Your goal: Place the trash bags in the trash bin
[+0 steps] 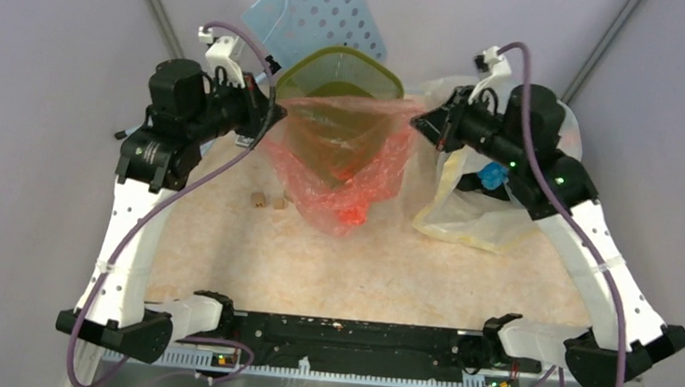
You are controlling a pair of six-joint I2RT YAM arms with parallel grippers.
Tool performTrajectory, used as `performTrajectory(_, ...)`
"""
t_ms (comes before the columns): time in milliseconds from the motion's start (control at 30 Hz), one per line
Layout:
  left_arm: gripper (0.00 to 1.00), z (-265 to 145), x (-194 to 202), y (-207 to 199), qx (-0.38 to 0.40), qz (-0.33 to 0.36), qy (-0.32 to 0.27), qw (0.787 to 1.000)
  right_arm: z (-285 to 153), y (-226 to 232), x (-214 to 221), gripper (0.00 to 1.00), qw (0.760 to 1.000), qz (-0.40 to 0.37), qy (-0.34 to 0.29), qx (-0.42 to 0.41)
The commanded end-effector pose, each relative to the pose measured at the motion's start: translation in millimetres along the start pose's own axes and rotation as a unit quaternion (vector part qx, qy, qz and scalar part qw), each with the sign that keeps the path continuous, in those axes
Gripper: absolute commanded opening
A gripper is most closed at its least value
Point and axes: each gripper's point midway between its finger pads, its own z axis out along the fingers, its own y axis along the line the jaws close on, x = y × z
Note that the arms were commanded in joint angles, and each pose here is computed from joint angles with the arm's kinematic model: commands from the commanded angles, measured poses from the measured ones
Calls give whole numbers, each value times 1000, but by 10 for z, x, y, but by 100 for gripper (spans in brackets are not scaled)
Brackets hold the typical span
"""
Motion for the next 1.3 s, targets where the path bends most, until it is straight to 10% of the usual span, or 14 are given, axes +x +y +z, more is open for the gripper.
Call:
performTrajectory(0, 0, -313, -191, -163, 10, 29, -52, 998, -361, 71, 58, 0, 999, 10, 39, 25)
performTrajectory(333, 0, -225, 882, 69, 11, -24, 64, 998, -373, -406, 1341, 0, 982, 87, 153, 70)
performTrajectory(733, 0, -712, -136, -644, 91, 7, -58, 994, -648, -62, 626, 0, 993, 69, 79, 48)
performTrajectory(1200, 0, -294, 256, -825, 232, -73, -15, 970, -171, -793, 1349, 1, 977, 80, 132, 149)
performTrajectory(1267, 0, -272, 244, -835, 238, -78, -17, 968, -189, -845, 1307, 14, 977, 61, 125, 160)
